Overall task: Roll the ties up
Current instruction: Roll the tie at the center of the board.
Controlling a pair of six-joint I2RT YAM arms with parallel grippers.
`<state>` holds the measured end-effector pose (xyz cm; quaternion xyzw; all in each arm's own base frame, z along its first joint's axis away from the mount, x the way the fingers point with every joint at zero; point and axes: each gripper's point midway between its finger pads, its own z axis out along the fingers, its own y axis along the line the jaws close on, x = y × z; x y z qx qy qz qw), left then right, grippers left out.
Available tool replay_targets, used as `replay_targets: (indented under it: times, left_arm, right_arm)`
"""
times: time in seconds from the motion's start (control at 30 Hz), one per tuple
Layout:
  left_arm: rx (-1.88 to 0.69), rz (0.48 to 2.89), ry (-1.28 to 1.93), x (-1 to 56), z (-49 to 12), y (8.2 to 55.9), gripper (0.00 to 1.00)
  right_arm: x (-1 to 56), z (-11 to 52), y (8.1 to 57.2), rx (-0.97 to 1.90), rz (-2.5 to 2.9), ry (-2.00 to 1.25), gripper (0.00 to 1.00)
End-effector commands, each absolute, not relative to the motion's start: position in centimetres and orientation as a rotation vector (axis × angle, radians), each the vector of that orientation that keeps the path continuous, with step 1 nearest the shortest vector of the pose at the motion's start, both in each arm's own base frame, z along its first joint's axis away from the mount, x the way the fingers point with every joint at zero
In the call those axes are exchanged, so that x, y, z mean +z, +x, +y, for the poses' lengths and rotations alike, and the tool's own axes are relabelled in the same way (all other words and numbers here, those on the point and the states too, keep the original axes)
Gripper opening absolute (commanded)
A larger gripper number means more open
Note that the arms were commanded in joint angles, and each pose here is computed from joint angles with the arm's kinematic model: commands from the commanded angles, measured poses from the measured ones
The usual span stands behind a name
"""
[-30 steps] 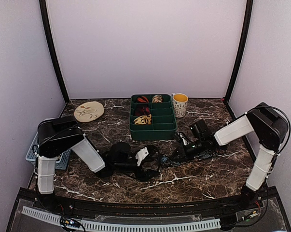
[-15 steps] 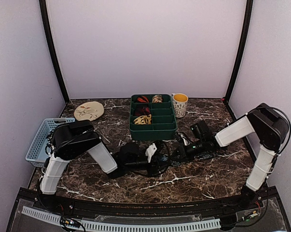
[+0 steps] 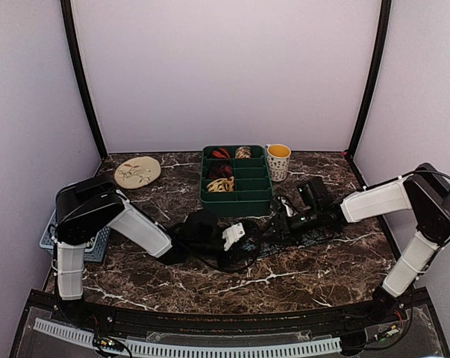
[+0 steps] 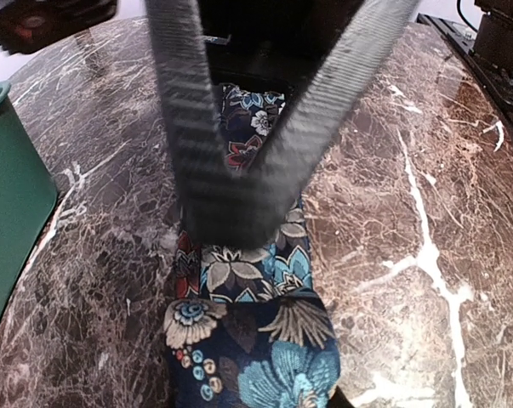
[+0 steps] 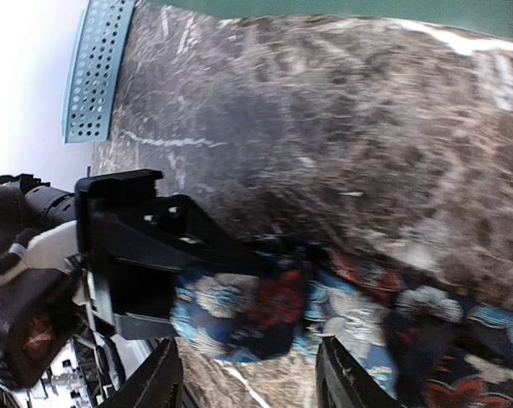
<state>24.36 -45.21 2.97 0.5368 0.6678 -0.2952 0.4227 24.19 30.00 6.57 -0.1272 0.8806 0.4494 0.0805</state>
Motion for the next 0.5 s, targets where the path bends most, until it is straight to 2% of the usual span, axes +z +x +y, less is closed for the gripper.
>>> replay_targets:
  times: [0.0, 0.1, 0.27, 0.47]
  left_arm:
    - [-0.583, 1.893, 1.497, -2.7, -41.3, 23.3, 0.25]
    - [-0.587, 1.905, 1.490, -2.8, -41.3, 23.3, 0.26]
    - [-0.605, 1.909, 1.488, -2.8, -41.4, 23.2, 0.26]
    - [-0.623, 1.897, 1.499, -2.6, -41.6, 23.0, 0.26]
  right_arm:
    - [7.2, 32.5, 23.0, 1.411, 2.655, -0.450, 0.51]
    - [6.3, 33.4, 22.6, 1.403, 2.686, -0.477, 0.48]
    - [4.6, 33.2, 23.0, 1.308, 2.740, -0.486, 0.36]
    - [3.5, 32.6, 23.5, 1.242, 2.759, -0.463, 0.07]
